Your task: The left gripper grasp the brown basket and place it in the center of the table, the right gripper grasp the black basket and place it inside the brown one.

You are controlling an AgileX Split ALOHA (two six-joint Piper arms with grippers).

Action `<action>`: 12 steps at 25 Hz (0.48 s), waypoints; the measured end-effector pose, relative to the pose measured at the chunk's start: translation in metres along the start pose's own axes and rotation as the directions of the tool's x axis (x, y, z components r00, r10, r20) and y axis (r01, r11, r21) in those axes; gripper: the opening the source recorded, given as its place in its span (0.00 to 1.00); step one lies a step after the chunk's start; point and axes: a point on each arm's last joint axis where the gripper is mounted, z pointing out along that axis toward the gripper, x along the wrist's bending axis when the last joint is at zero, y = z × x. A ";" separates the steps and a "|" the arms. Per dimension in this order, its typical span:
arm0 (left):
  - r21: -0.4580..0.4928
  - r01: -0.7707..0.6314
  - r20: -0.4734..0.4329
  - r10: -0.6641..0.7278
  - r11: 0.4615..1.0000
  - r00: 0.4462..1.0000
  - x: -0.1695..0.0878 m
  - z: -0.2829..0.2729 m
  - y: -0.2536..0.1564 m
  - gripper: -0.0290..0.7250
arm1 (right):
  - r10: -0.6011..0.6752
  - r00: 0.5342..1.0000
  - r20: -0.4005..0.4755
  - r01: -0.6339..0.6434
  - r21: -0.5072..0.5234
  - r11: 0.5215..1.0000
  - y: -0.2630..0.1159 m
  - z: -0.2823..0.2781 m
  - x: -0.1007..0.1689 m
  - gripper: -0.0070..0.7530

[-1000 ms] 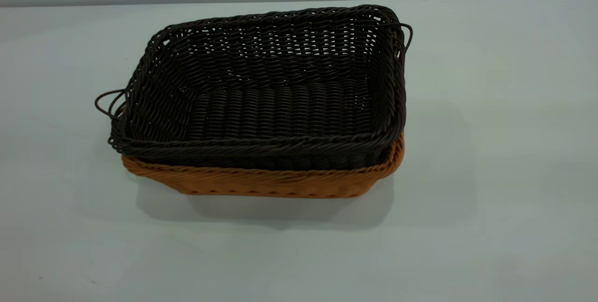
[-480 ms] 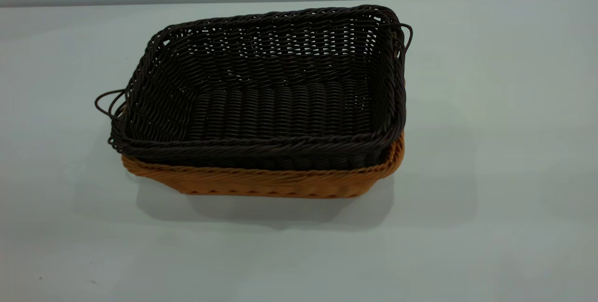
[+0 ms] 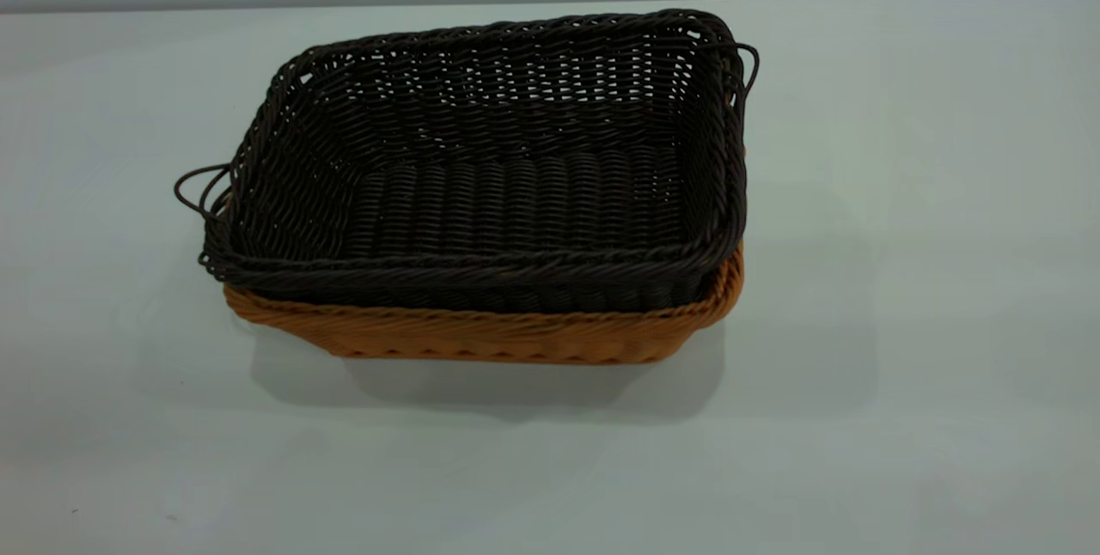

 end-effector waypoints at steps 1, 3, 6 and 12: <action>-0.010 0.022 -0.020 -0.023 1.000 1.000 0.000 -0.001 -0.001 0.55 | 0.018 0.999 0.028 -0.018 -0.029 0.999 -0.002 -0.003 0.000 0.72; -0.032 0.069 -0.061 -0.070 0.997 0.996 0.001 -0.002 -0.002 0.55 | 0.046 0.996 0.072 -0.039 -0.092 0.995 -0.007 -0.009 0.001 0.72; -0.078 0.139 -0.129 -0.148 0.987 0.980 0.001 -0.005 -0.004 0.55 | 0.068 0.992 0.107 -0.056 -0.114 0.992 -0.009 -0.012 0.002 0.72; -0.226 0.188 -0.218 -0.238 0.956 0.947 -0.004 -0.015 -0.017 0.55 | 0.070 0.992 0.109 -0.058 -0.113 0.992 -0.009 -0.012 0.002 0.72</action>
